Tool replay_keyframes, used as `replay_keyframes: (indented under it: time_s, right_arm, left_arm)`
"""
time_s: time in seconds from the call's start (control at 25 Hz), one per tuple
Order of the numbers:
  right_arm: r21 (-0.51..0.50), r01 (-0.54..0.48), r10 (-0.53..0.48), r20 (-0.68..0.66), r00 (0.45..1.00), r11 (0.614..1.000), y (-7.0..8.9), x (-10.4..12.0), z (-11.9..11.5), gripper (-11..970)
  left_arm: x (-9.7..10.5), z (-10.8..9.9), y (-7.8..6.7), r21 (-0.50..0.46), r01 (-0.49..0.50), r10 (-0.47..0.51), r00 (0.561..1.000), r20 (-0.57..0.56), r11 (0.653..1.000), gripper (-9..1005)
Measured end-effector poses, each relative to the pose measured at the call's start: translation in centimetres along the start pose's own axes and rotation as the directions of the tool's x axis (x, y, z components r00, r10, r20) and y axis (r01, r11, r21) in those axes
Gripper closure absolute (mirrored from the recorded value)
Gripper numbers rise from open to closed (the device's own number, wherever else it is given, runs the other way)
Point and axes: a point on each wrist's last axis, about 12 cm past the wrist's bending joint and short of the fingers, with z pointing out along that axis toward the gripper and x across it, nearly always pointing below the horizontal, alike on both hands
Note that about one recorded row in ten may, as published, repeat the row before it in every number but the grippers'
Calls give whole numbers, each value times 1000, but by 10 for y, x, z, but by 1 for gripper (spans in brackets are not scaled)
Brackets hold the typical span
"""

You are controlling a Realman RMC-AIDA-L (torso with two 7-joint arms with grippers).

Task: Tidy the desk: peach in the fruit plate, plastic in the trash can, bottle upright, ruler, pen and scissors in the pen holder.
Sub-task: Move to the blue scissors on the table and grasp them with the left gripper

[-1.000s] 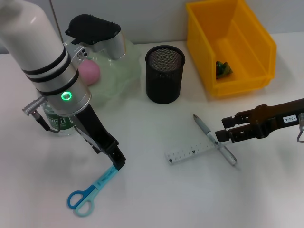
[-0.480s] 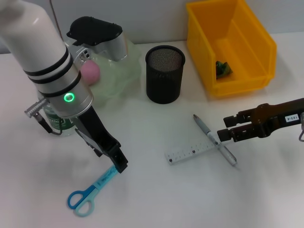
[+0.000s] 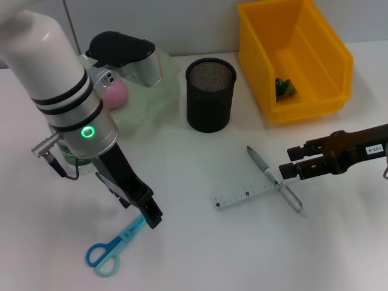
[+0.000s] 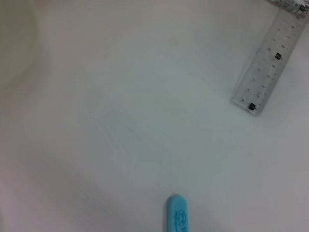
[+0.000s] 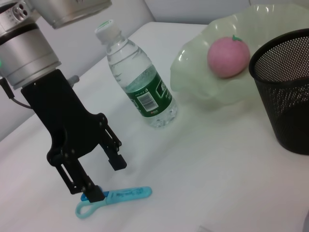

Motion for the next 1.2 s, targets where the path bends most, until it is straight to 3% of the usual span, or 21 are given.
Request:
replay_keyframes:
  time_s: [1.2]
  right_arm:
    - [0,-1,1,-6,1000,1000,0,-1,1,234]
  left_arm:
    - [7,12,2,43,-19,20,1000,-20,999,264]
